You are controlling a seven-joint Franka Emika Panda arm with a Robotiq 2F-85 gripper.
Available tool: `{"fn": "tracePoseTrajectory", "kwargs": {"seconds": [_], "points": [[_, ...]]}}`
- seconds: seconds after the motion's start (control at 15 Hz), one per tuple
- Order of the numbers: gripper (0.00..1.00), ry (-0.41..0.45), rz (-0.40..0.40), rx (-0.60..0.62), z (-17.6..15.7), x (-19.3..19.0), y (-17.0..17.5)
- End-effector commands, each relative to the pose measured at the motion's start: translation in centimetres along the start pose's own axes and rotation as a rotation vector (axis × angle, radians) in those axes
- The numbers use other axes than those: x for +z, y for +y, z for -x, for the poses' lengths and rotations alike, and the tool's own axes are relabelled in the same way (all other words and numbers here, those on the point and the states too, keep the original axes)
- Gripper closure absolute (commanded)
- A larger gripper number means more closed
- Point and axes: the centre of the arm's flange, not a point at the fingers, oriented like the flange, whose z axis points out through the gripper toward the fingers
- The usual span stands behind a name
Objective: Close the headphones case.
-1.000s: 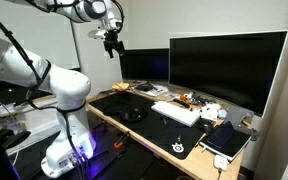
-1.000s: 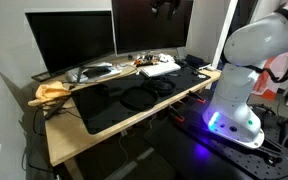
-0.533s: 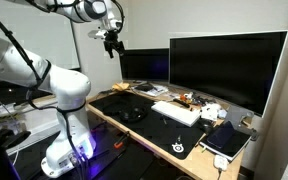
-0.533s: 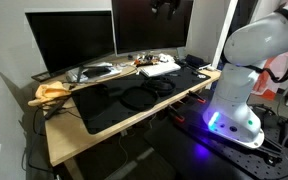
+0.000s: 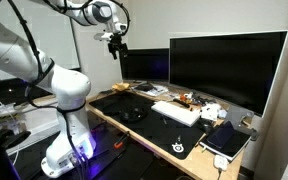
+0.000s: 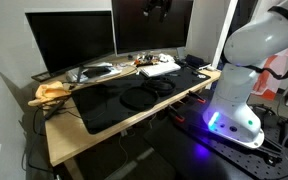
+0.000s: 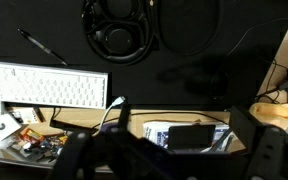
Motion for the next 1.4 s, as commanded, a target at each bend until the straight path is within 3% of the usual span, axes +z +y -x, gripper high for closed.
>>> {"fn": "tracePoseTrajectory", "kwargs": {"seconds": [0.0,0.53,0.8,0.87,1.33], "points": [[0.0,-0.033,-0.014,-0.035,-4.1,0.7,-2.1],[0.0,-0.189,-0.082,-0.174,-6.2,3.4,-6.0],[0.0,-0.313,-0.055,-0.192,-6.6,3.7,-5.6],[0.0,-0.26,-0.059,-0.175,-5.3,4.5,-5.7],[0.0,-0.269,-0.058,-0.174,-5.4,4.6,-5.7]]}}
